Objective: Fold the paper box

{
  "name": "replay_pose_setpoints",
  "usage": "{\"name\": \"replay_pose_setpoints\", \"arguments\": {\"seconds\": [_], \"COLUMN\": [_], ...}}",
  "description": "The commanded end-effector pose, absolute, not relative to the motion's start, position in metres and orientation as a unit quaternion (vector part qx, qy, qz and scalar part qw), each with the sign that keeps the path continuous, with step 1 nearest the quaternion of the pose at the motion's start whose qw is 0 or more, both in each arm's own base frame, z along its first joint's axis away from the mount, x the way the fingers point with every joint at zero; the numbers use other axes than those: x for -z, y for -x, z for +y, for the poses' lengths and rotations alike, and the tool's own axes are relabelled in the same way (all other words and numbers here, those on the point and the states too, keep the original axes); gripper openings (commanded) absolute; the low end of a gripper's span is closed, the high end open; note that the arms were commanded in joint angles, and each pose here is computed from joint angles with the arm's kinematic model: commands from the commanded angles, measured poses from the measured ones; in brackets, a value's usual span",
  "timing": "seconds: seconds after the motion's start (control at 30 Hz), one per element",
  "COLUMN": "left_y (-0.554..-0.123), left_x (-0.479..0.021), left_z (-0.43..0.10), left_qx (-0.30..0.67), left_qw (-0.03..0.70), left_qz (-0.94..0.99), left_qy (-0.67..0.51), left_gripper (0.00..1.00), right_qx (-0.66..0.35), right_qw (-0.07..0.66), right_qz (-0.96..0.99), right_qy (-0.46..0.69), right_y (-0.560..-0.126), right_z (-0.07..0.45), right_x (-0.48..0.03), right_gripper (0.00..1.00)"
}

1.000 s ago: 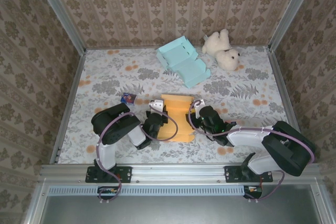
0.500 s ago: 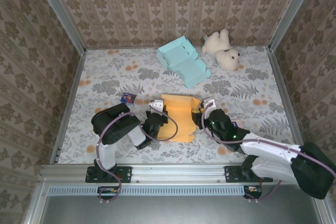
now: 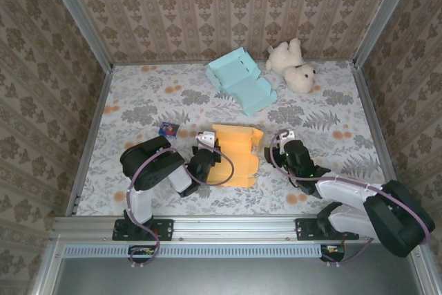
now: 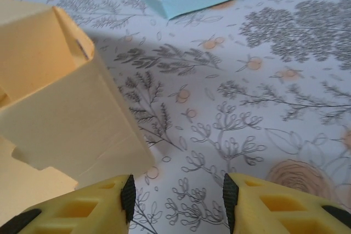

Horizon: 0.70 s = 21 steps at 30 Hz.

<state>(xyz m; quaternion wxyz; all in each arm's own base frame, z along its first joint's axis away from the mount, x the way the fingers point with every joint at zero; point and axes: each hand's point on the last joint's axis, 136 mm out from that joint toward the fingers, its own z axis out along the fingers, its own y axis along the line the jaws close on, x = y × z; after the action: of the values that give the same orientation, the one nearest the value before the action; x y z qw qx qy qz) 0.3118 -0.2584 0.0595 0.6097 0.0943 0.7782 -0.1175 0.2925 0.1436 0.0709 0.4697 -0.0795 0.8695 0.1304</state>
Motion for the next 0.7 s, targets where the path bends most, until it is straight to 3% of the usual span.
{"name": "replay_pose_setpoints", "arguments": {"seconds": [0.0, 0.67], "left_y": [-0.305, -0.305], "left_x": [-0.050, -0.049], "left_z": [-0.259, -0.259], "left_qx": [0.116, 0.117], "left_qw": [0.597, 0.597], "left_qz": [0.786, 0.787], "left_qy": [-0.107, -0.108], "left_gripper": [0.00, 0.00], "right_qx": [-0.177, -0.236], "right_qw": [0.494, 0.472], "right_qz": [0.844, 0.828], "right_qy": [0.111, 0.189], "right_y": [-0.307, -0.330], "right_z": [0.167, 0.205], "right_x": [-0.095, -0.085], "right_gripper": [0.49, 0.49]}}
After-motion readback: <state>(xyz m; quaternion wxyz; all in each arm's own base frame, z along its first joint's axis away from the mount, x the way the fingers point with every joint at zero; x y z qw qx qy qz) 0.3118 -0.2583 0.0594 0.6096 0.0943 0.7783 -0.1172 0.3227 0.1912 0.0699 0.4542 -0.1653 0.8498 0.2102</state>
